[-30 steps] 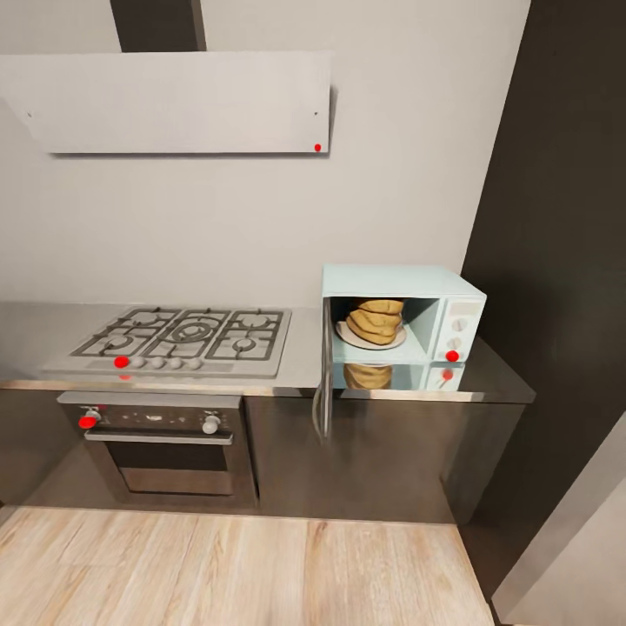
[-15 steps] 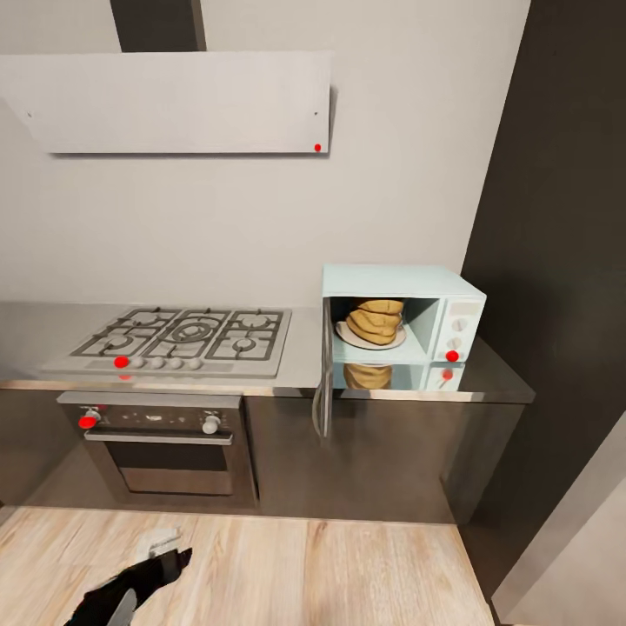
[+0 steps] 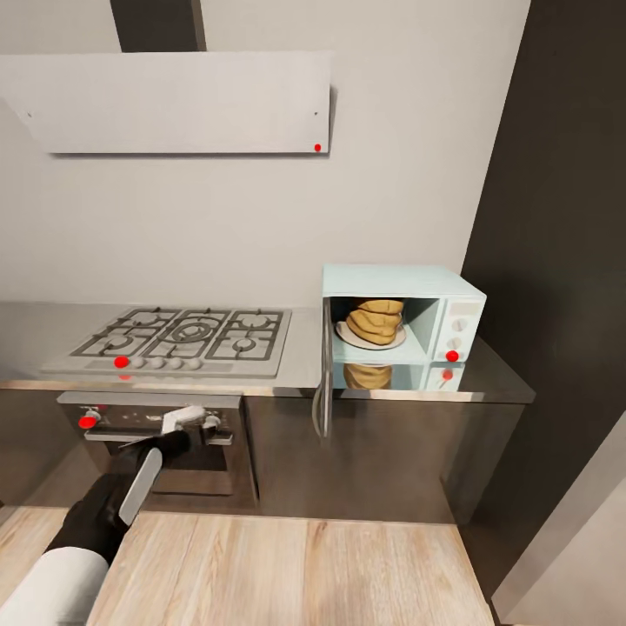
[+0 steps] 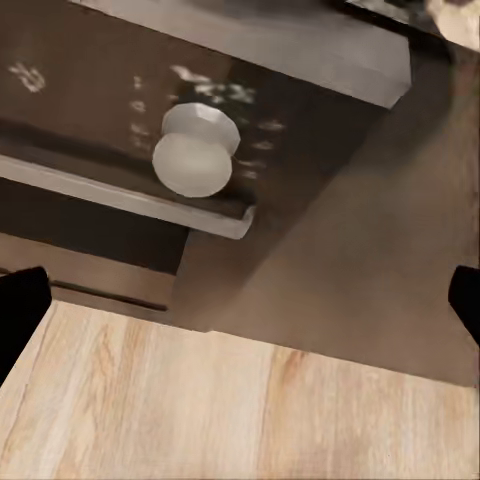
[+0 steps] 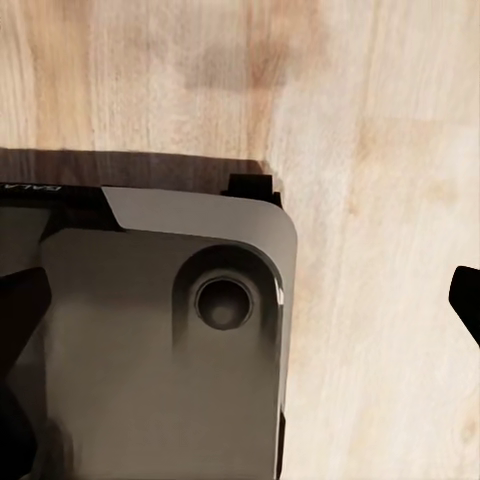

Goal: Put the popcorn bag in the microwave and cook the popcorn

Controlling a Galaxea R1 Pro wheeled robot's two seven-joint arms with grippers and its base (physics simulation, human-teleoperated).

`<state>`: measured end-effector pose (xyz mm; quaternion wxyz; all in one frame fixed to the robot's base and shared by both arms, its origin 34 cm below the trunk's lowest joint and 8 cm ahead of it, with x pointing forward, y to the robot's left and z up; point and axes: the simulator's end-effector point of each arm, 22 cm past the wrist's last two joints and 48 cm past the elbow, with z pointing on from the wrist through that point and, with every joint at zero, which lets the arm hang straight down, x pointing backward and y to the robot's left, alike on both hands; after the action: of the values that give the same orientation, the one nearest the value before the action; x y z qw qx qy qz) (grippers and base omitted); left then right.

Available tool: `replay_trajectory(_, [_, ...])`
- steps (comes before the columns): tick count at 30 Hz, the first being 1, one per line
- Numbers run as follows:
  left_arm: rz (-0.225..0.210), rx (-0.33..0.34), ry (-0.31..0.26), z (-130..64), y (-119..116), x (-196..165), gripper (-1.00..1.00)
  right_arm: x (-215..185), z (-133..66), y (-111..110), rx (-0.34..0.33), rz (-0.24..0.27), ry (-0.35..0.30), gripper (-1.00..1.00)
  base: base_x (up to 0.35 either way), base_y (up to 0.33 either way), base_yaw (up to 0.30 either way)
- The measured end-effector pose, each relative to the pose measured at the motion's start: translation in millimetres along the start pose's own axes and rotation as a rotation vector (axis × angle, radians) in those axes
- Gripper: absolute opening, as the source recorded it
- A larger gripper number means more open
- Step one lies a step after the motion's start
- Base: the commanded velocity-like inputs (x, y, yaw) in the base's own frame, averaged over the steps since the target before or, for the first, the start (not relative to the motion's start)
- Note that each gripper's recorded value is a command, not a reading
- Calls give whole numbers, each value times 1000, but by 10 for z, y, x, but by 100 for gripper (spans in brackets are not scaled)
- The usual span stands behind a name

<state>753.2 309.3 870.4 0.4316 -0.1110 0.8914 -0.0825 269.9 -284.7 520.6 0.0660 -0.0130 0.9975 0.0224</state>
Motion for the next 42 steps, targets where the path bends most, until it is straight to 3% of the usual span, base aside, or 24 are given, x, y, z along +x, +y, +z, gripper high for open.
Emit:
replay_trajectory(5, [-7, 54, -96, -15, -357, -822, 100, -4, -1, -13, 2, 10, -2, 100, 0, 0, 0])
replay_trajectory(7, [-16, 80, -98, 5, -534, -1061, 100, -2, -1, -15, 2, 13, -1, 100, 0, 0, 0])
replay_trajectory(11, [-27, 151, -63, 49, -1058, -1183, 100, -2, 1, 15, -2, 13, -1, 100, 0, 0, 0])
replay_trajectory(12, [-25, 207, -54, 37, -1421, -1160, 100, 3, 0, 4, -1, 14, 1, 100, 0, 0, 0])
replay_trajectory(16, [9, 359, -45, -49, -1901, -1104, 100, 6, -1, -12, 1, 22, 2, 100, 0, 0, 0])
replay_trajectory(17, [45, 400, -40, -78, -2015, -1065, 100, 4, -1, -12, 1, 29, 2, 100, 0, 0, 0])
replay_trajectory(21, [142, 455, -25, -119, -2167, -962, 100, 0, -2, -18, 1, 37, 0, 100, 0, 0, 0])
replay_trajectory(24, [170, 540, -15, -199, -2315, -905, 100, -4, -2, -16, 2, 39, -2, 100, 0, 0, 0])
replay_trajectory(28, [193, 588, -6, -247, -2368, -860, 100, -4, -1, -6, 0, 39, -2, 100, 0, 0, 0])
replay_trajectory(42, [201, 597, -4, -253, -2452, -825, 100, 24, 5, 57, -6, 41, 9, 100, 0, 0, -50])
